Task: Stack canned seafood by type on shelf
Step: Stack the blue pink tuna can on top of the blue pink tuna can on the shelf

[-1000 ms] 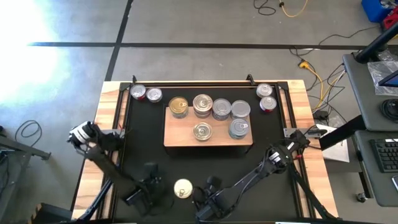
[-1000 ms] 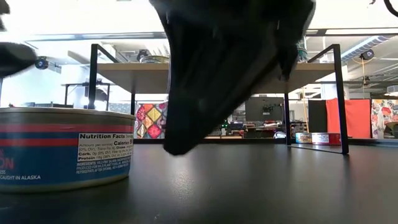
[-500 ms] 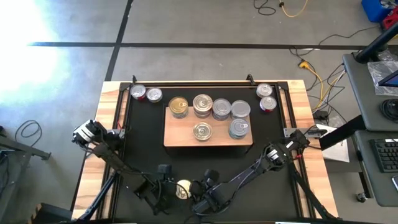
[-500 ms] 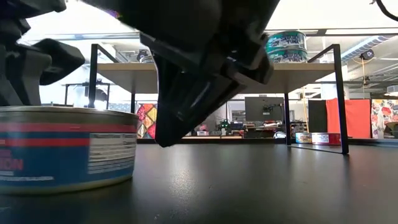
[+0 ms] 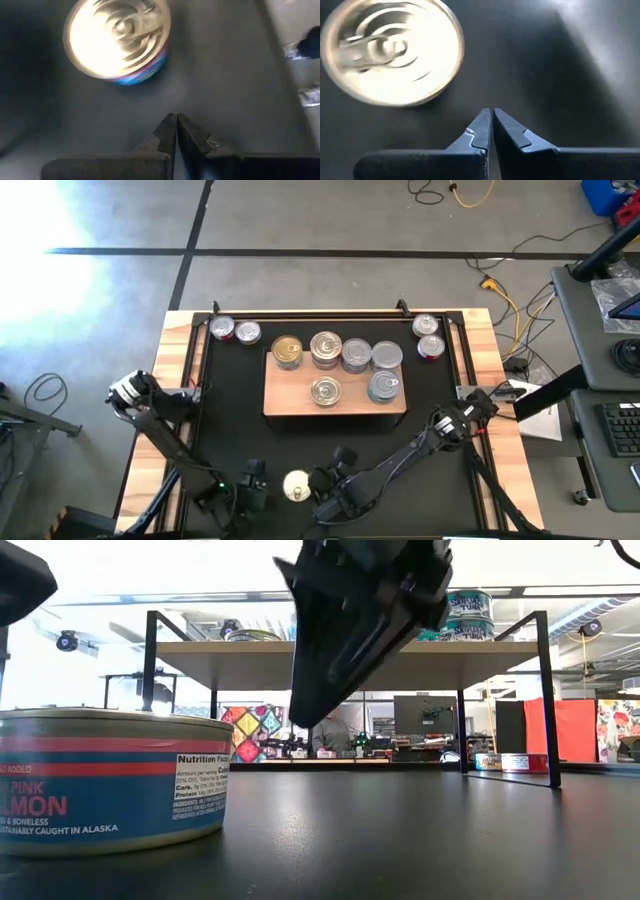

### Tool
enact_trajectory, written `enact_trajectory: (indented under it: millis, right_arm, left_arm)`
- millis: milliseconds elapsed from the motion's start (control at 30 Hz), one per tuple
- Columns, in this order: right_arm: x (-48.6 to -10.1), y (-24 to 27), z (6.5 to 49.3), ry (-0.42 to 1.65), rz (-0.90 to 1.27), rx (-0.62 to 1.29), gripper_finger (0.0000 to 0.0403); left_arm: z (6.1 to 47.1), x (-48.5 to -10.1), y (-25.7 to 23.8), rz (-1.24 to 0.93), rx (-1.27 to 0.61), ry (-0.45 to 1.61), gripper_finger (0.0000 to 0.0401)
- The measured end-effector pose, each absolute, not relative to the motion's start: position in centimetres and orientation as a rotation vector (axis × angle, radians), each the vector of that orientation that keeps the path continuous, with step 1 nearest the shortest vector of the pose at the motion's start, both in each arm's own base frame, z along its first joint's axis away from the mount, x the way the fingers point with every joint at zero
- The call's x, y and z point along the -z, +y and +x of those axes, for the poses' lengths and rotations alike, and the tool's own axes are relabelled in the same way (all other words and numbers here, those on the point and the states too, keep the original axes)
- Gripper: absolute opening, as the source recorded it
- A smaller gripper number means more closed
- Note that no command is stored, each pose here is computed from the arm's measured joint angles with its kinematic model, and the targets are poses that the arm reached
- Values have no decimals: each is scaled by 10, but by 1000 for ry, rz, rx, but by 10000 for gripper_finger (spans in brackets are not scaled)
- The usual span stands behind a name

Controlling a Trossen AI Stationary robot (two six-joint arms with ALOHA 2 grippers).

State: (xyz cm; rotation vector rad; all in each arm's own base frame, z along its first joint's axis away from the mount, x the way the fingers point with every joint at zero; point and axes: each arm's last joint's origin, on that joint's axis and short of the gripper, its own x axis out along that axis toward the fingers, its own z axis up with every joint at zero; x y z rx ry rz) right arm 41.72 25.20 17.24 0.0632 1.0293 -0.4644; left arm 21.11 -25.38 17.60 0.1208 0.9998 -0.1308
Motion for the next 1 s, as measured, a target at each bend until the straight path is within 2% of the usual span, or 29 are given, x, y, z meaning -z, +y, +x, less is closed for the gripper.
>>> enact_trajectory:
  millis: [133,333,467,633,833,1000]
  right_arm:
    - [-172,269,415,1008,117,391,12]
    - [-147,282,422,1017,148,316,12]
    - [-147,278,426,1005,175,319,12]
    - [-147,273,429,1009,170,328,12]
    - [-147,273,429,1011,173,325,12]
    - [-147,273,429,1009,175,322,12]
  left_arm:
    - [205,-169,-247,170,59,1004,0]
    - [218,-153,-228,178,-9,1043,4]
    - [227,-149,-219,175,7,1077,36]
    - [230,-149,-216,180,37,1093,119]
    - [228,-149,-219,145,82,1130,248]
    - [231,-148,-227,133,101,1006,341]
